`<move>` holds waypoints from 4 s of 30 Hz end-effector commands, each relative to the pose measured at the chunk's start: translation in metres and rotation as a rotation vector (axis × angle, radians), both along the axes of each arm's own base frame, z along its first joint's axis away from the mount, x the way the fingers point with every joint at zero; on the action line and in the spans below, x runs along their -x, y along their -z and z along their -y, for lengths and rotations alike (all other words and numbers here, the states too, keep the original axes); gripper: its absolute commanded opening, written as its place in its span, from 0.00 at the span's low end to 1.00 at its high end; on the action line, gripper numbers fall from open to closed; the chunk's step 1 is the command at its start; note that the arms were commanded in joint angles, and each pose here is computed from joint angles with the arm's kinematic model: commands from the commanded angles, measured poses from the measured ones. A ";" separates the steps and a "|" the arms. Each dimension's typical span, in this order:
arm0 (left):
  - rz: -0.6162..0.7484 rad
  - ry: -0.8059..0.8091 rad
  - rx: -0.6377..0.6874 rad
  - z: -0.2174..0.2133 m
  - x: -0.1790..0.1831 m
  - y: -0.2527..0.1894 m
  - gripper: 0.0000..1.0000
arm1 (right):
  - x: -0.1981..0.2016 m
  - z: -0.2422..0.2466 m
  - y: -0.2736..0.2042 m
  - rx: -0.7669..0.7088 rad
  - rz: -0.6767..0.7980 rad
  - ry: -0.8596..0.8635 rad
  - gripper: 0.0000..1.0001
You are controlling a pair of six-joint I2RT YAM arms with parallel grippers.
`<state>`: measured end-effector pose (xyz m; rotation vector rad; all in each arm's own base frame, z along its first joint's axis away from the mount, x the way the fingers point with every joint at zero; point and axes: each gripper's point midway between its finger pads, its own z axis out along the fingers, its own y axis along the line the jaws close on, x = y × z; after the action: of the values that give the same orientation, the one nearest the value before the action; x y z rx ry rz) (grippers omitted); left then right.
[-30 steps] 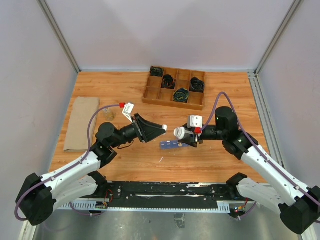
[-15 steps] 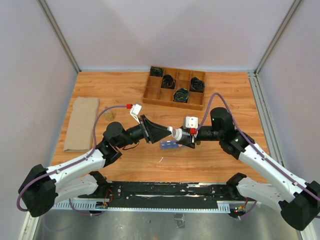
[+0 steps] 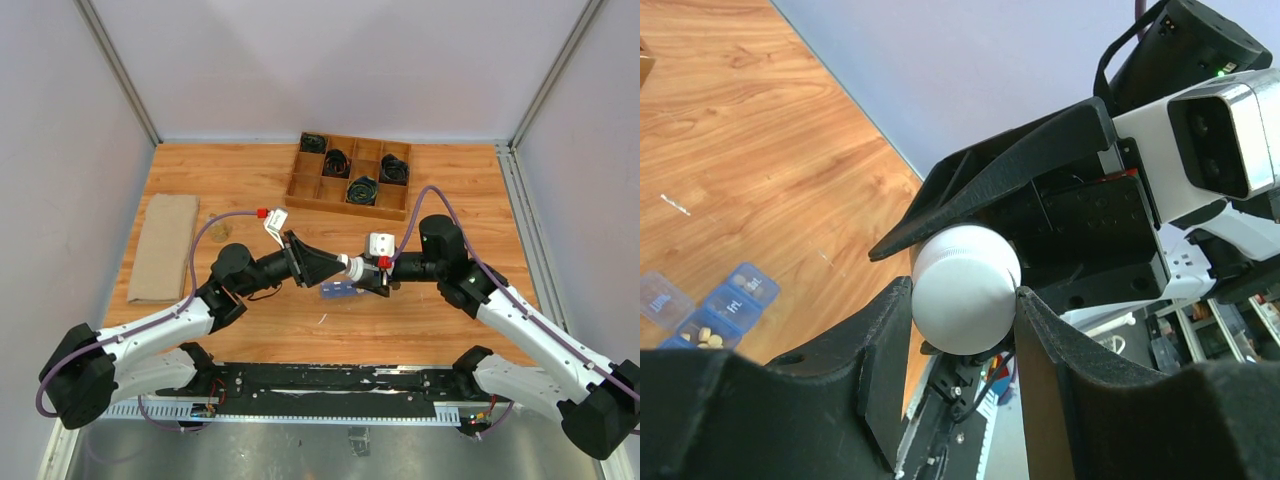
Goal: Sort the pills into containers
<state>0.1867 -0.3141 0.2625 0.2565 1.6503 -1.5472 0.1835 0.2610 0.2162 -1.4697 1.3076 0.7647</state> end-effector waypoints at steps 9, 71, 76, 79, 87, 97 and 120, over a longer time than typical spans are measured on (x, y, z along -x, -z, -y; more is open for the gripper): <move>0.049 0.024 0.028 0.006 0.003 -0.017 0.31 | 0.001 -0.007 -0.015 -0.018 0.040 -0.021 0.13; 0.010 0.035 -0.244 0.020 0.004 0.028 0.25 | 0.012 -0.008 -0.035 -0.141 -0.130 -0.071 0.10; 0.139 0.113 -0.368 0.021 0.007 0.042 0.25 | 0.022 -0.009 -0.040 -0.178 -0.177 -0.134 0.10; 0.237 0.192 -0.376 0.018 0.012 0.045 0.24 | 0.030 -0.008 -0.046 -0.216 -0.218 -0.187 0.11; 0.484 0.233 -0.278 0.016 0.012 0.027 0.27 | 0.036 -0.006 -0.052 -0.256 -0.262 -0.222 0.11; 0.516 0.035 -0.211 0.001 -0.006 -0.014 0.77 | 0.032 -0.004 -0.050 -0.248 -0.243 -0.206 0.11; -0.039 -0.319 0.115 -0.031 -0.009 -0.055 0.94 | 0.005 0.006 -0.027 -0.172 -0.177 -0.097 0.14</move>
<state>0.1680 -0.2849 0.2915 0.0928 1.5069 -1.5909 0.1659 0.2590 0.2314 -1.3689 1.3044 1.1300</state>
